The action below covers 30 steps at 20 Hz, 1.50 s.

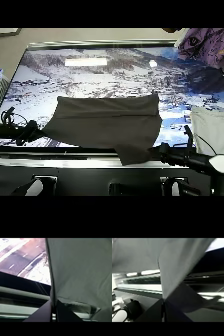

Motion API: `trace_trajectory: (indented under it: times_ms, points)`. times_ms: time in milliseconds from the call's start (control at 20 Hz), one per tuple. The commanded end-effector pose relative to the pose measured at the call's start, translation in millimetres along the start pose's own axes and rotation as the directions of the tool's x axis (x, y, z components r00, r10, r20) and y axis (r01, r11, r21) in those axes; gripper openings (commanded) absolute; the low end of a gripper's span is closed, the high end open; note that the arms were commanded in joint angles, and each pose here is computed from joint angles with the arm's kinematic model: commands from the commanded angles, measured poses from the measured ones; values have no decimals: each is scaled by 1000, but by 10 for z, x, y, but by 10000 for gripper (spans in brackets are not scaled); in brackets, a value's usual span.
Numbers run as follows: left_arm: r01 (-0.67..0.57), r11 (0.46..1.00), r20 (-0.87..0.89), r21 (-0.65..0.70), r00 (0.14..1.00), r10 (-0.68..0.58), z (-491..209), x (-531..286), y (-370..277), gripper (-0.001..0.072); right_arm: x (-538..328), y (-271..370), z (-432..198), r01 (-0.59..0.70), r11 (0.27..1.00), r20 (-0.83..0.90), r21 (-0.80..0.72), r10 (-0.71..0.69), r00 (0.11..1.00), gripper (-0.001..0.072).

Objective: Fold the clothes and pants, and hang the long-sleeved shirts on hangers.

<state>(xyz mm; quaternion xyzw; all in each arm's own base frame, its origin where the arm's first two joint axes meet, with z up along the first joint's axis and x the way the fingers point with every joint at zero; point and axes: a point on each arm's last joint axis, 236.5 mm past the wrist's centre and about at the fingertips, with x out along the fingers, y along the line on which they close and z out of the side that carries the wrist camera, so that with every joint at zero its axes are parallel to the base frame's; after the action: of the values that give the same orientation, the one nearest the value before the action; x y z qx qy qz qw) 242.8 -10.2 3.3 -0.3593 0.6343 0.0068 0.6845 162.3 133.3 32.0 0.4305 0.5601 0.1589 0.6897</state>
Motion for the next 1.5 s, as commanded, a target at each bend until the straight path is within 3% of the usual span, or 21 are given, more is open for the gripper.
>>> trace_trajectory:
  times_ms: [0,250,350,650,1150,1450]
  points:
    - [-9,1000,109,14,994,8,49,-148,-41,12,-191,159,12,21,999,79,-27,-18,997,27]
    - [3,1000,270,18,963,-8,719,-244,-115,12,-193,211,692,29,996,116,-82,-20,993,27]
    - [56,997,286,52,956,-69,947,-158,-245,12,-140,236,984,8,996,98,-88,1,995,27]
    - [28,997,266,78,963,-48,1373,384,-352,12,-6,93,1945,37,994,146,-100,-22,989,27]
    - [19,985,233,170,971,-59,1926,815,-733,12,695,-118,2585,178,973,179,-147,-151,972,27]
    - [23,984,294,177,953,-76,2193,755,-844,12,646,-149,2964,263,958,250,-117,-228,941,27]
